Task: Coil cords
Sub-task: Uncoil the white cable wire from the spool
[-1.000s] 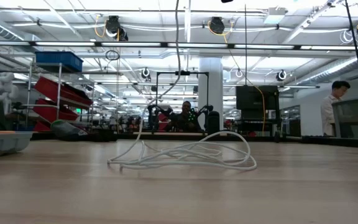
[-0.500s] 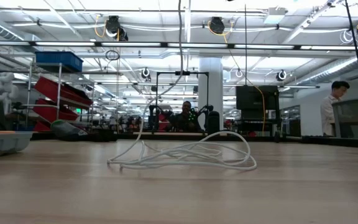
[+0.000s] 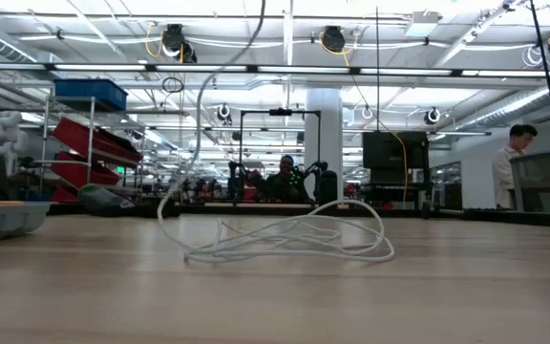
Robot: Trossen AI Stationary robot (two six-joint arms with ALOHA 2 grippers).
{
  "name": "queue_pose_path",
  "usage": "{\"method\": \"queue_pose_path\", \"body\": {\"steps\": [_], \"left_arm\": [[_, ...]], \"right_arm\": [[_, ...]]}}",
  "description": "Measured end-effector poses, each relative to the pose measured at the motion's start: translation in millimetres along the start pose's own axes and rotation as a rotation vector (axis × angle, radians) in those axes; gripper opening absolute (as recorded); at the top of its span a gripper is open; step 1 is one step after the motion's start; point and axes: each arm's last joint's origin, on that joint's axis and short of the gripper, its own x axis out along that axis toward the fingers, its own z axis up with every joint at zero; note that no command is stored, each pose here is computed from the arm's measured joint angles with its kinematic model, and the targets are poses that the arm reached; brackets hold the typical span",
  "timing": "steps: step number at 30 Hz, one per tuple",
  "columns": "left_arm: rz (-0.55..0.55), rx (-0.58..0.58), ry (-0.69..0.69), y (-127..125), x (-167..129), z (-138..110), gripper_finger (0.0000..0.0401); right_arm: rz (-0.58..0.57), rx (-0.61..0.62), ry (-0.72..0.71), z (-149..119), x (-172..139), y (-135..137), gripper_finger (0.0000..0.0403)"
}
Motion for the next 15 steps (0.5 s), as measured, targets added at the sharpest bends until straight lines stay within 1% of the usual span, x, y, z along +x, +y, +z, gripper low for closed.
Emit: {"method": "queue_pose_path", "body": {"steps": [6,10,15], "left_arm": [[0.048,0.058,0.006,1.8,0.5,0.0,0.0000],[0.118,0.112,0.023,6.9,4.1,-0.7,0.0000],[0.170,0.123,0.041,14.7,11.0,-2.0,0.0000]], "right_arm": [[0.029,0.022,-0.047,5.7,-0.4,0.9,0.0001],[0.073,0.056,-0.072,8.5,-0.3,1.8,0.0000],[0.102,0.062,-0.091,10.3,-0.4,2.5,0.0000]]}}
